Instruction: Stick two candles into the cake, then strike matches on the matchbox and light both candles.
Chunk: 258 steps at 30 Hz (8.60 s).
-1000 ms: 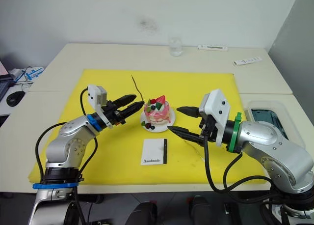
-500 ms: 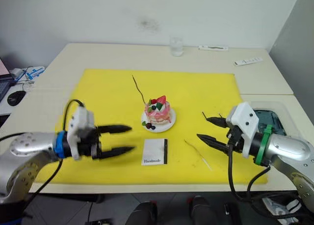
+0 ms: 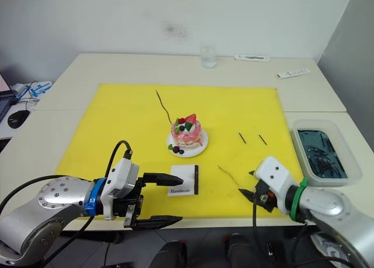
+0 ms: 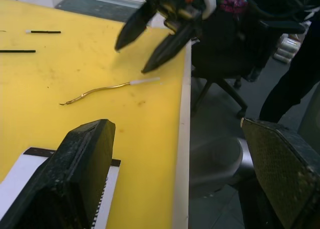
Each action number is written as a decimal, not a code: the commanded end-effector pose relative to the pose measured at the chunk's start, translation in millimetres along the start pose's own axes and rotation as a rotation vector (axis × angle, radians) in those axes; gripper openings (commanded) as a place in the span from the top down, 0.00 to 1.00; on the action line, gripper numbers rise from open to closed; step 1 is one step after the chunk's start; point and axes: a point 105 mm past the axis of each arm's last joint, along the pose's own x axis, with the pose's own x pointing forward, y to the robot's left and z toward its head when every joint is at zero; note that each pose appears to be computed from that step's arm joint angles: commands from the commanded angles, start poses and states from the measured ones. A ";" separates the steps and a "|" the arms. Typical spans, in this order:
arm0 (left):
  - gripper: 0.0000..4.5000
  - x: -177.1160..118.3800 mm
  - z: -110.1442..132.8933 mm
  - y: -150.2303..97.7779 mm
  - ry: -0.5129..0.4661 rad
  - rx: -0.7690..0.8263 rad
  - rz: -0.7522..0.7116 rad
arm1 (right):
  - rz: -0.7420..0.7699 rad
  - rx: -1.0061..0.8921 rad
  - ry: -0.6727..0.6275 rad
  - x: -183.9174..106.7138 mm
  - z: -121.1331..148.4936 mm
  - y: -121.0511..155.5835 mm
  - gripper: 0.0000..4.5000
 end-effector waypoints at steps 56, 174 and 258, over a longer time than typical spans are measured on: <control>0.00 16.4 26.6 -15.1 -0.098 -0.020 -0.147 | 0.015 0.029 0.085 -70.9 -59.0 -64.7 0.99; 0.00 -34.5 30.1 82.2 -0.207 0.027 0.518 | -0.126 0.233 -0.967 96.4 149.5 -47.3 0.99; 0.00 -27.6 26.0 80.5 -0.198 0.025 0.483 | -0.082 0.292 -0.875 142.1 117.0 -17.7 0.99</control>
